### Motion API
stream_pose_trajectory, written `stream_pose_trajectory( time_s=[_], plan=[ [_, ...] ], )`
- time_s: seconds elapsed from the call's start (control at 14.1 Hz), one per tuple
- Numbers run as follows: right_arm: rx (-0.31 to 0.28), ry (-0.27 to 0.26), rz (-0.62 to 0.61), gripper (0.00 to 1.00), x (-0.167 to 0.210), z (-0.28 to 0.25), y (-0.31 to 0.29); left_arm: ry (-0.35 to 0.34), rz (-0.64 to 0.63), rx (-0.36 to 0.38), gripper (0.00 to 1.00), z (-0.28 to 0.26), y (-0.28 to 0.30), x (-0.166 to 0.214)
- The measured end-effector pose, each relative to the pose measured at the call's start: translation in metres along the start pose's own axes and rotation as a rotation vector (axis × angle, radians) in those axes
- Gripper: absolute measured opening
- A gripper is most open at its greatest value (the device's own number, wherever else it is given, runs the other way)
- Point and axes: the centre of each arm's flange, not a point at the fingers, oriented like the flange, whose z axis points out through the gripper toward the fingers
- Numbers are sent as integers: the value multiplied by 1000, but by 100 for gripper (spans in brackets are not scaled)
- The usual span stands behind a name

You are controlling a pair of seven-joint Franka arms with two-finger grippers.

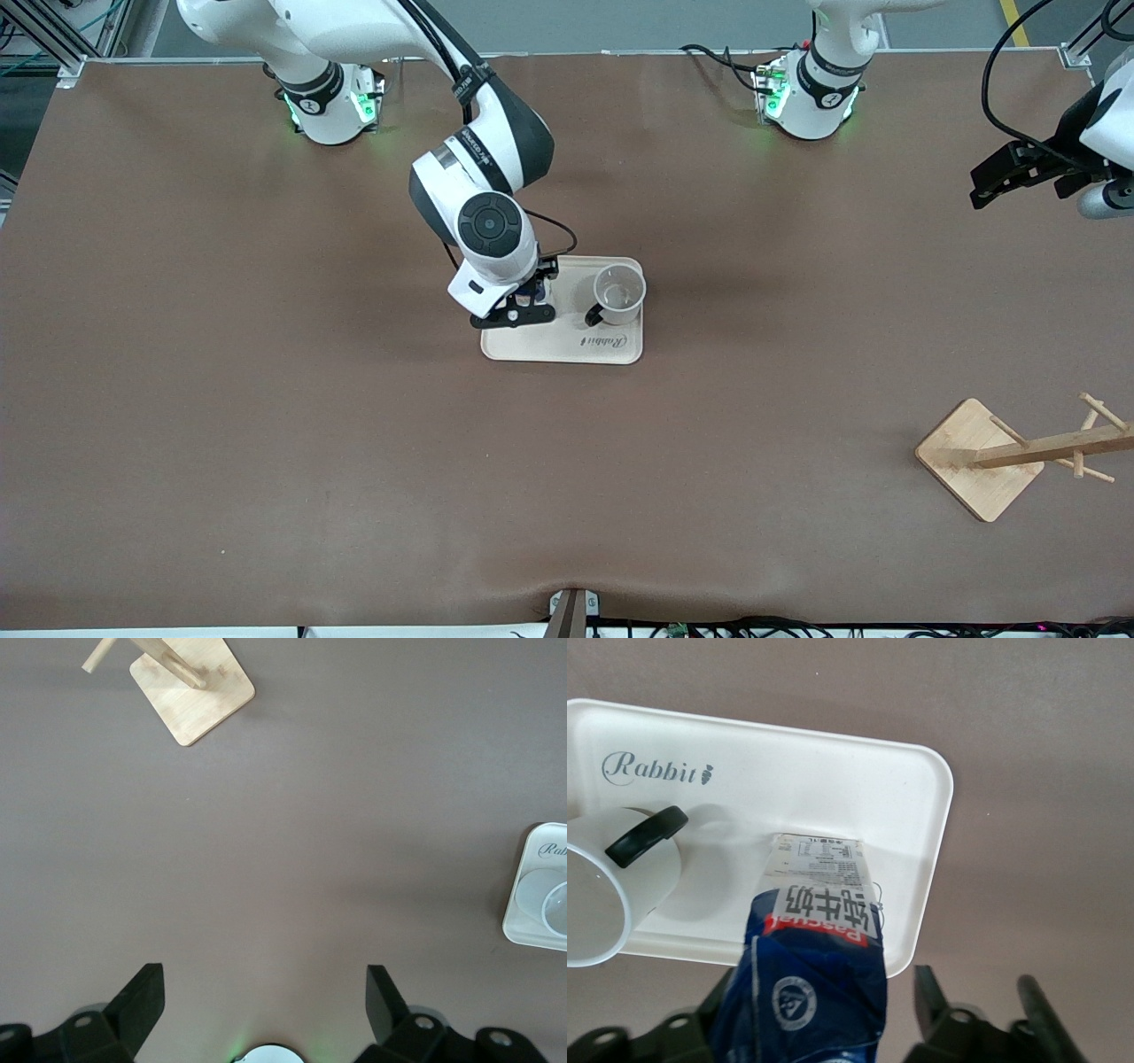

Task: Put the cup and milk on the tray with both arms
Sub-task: 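Lower the milk carton onto the tray beside the mug with the right gripper, then open the right gripper and withdraw it from the carton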

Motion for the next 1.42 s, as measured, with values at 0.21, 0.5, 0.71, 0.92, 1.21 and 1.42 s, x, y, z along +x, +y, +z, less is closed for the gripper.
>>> stream_pose_trajectory(
  time_s=[0.21, 0.5, 0.71, 0.92, 1.21, 1.42],
  plan=[
    [-1, -1, 5, 100, 0, 1, 1, 21, 3, -3, 100, -10, 1, -1],
    [6, 11, 54, 100, 0, -4, -2, 21, 7, -3, 100, -11, 4, -2],
    [28, 44, 91, 100, -3, -21, -17, 19, 9, -2, 100, -11, 5, -2],
    [74, 107, 99, 100, -3, -59, -27, 14, 13, -3, 100, -10, 7, -2],
    [140, 189, 174, 100, 15, -130, 24, 2, 25, 0, 100, -8, 14, -4],
    [147, 162, 277, 100, 25, -184, 106, 1, 33, 1, 100, -8, 18, -5]
  ],
)
